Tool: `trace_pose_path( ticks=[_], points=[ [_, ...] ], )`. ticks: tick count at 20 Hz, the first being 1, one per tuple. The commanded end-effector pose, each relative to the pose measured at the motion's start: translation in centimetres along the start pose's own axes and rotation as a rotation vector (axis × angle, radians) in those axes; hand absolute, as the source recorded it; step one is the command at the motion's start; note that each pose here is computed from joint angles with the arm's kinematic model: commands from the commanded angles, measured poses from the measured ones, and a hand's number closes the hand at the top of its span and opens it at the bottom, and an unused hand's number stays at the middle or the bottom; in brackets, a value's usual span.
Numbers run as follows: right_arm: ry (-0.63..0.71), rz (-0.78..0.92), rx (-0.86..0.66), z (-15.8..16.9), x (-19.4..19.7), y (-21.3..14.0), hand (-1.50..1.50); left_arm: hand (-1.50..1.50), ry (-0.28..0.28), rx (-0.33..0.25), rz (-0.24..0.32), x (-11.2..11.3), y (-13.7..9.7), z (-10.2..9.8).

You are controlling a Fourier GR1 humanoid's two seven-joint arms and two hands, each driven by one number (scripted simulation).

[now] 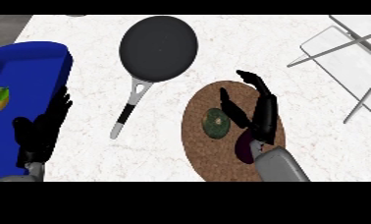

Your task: Pick the squash from the placemat and place it in the tiered shelf

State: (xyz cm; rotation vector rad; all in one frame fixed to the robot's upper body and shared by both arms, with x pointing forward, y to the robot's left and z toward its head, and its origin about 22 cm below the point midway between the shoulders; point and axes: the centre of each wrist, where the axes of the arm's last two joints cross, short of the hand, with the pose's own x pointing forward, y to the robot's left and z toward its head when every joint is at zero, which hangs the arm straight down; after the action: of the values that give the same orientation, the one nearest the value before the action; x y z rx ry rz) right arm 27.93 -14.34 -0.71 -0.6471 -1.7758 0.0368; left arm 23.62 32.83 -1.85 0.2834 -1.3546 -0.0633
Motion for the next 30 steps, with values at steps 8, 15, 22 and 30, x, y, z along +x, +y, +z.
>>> trace_pose_path(
  ticks=[8,15,22,30],
  points=[
    [0.075,0.326,0.044,5.7,-1.1,4.9,-1.5,0.0,0.07,0.016,0.015,0.5,3.5,0.3],
    [0.253,0.639,0.262,5.8,-1.1,6.0,-1.5,0.0,0.055,0.023,0.018,0.3,3.1,0.9],
    [0.356,1.001,0.415,3.9,3.9,7.9,-1.5,0.0,0.045,0.01,0.012,0.7,2.8,0.5],
    [0.411,1.203,0.465,2.6,11.6,7.5,-1.5,0.0,0.05,0.009,0.038,0.2,2.9,-0.2]
  ],
)
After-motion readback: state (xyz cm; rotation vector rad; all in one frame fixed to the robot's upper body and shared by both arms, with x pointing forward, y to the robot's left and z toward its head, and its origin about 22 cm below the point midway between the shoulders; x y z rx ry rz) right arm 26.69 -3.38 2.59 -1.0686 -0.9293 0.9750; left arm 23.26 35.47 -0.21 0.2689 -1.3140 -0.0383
